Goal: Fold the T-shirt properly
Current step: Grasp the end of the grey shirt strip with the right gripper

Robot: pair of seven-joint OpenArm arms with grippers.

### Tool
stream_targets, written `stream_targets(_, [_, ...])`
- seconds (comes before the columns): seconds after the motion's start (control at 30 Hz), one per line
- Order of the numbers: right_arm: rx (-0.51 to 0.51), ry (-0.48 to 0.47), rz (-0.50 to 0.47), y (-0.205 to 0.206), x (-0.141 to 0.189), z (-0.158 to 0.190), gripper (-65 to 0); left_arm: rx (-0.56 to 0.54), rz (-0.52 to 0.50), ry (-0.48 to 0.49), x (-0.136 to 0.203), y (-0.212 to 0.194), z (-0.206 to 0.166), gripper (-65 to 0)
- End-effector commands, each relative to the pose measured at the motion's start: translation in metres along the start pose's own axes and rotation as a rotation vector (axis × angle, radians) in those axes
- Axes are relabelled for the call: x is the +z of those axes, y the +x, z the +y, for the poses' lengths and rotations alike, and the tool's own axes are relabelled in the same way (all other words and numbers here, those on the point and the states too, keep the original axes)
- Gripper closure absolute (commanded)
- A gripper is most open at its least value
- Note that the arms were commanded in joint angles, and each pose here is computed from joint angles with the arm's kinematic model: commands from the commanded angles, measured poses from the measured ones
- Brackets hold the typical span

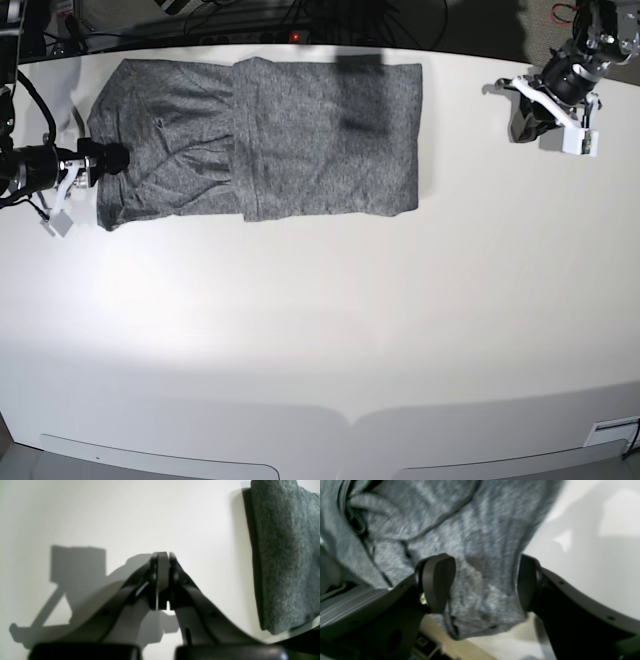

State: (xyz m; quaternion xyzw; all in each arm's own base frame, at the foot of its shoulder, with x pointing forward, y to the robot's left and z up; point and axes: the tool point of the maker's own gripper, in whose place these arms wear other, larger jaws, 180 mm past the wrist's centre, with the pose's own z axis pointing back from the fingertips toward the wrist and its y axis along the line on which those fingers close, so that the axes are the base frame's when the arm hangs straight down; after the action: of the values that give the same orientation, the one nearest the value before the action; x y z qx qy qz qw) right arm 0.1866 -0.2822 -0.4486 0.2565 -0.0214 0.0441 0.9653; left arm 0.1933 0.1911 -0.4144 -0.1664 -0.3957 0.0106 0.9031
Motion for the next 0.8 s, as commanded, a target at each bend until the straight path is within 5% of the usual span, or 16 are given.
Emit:
stream_targets(0.0, [-0.022,-0.045,0.244,-0.06,-0.019,-0.007,-41.5,-0.011,-0.046,-0.012,0.002,0.014,-0.001,0.0])
stream_targets(0.5, [-0.057,0.139,0.125,-0.039,-0.025,0.028,-40.1,-0.013,-0.049,-0.012,0.002,0.015,-0.001,0.0])
stream_targets(0.77, [-0.053,0.139,0.114,-0.034,-0.024,0.028,-6.6,-0.015,-0.047,-0.011,0.002,0.015,-0.001,0.0])
